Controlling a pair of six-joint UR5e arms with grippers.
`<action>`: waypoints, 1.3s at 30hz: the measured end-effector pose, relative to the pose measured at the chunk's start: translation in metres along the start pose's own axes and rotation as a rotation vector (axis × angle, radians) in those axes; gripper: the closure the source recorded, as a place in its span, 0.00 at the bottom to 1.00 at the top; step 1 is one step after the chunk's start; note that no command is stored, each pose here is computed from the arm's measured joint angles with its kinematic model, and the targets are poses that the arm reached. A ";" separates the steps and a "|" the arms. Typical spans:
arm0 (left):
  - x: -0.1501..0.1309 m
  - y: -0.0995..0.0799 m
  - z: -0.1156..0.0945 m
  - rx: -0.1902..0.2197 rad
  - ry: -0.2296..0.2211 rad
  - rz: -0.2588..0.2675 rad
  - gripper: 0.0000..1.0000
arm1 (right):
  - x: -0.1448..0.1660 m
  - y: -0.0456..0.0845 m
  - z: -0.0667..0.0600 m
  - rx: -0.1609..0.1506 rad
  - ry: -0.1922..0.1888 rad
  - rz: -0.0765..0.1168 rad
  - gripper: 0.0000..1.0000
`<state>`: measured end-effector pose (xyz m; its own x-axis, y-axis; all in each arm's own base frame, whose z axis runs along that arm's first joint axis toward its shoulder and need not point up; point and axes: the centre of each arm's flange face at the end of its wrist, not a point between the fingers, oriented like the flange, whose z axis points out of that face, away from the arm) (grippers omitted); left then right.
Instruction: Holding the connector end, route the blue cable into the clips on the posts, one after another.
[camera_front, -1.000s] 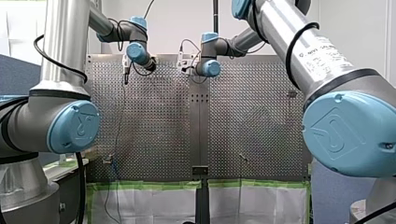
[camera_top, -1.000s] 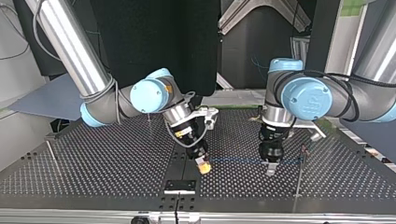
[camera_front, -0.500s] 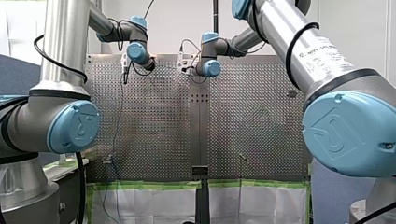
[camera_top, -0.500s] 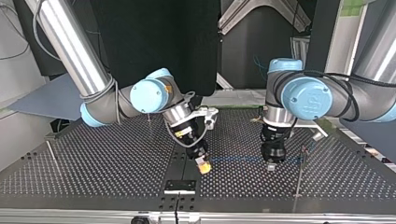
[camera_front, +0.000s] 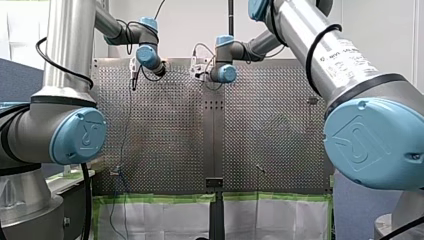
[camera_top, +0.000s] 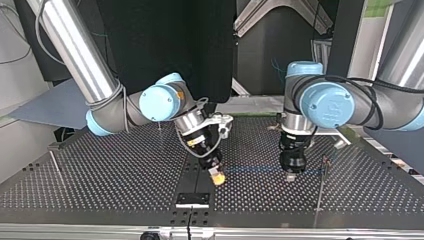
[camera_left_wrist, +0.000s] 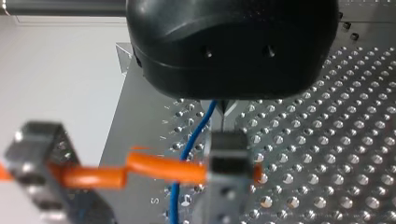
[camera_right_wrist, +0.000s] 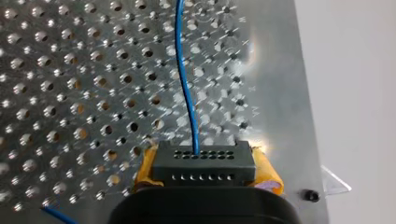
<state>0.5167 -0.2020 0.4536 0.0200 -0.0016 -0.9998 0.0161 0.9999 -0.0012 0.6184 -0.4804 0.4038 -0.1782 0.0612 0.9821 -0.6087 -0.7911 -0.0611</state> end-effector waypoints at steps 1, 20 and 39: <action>0.000 -0.001 0.000 0.002 0.000 -0.003 1.00 | -0.002 0.001 -0.001 -0.002 -0.004 0.000 1.00; 0.055 -0.048 0.000 0.025 0.113 -0.026 1.00 | -0.056 0.026 -0.025 -0.045 -0.114 0.013 1.00; 0.140 -0.074 -0.011 0.049 0.203 -0.022 1.00 | -0.116 0.045 -0.057 -0.094 -0.200 0.018 1.00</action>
<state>0.5076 -0.2760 0.3132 -0.1829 -0.0154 -0.9830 0.0628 0.9977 -0.0273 0.5676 -0.4880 0.2774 -0.0386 -0.0822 0.9959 -0.6777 -0.7303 -0.0865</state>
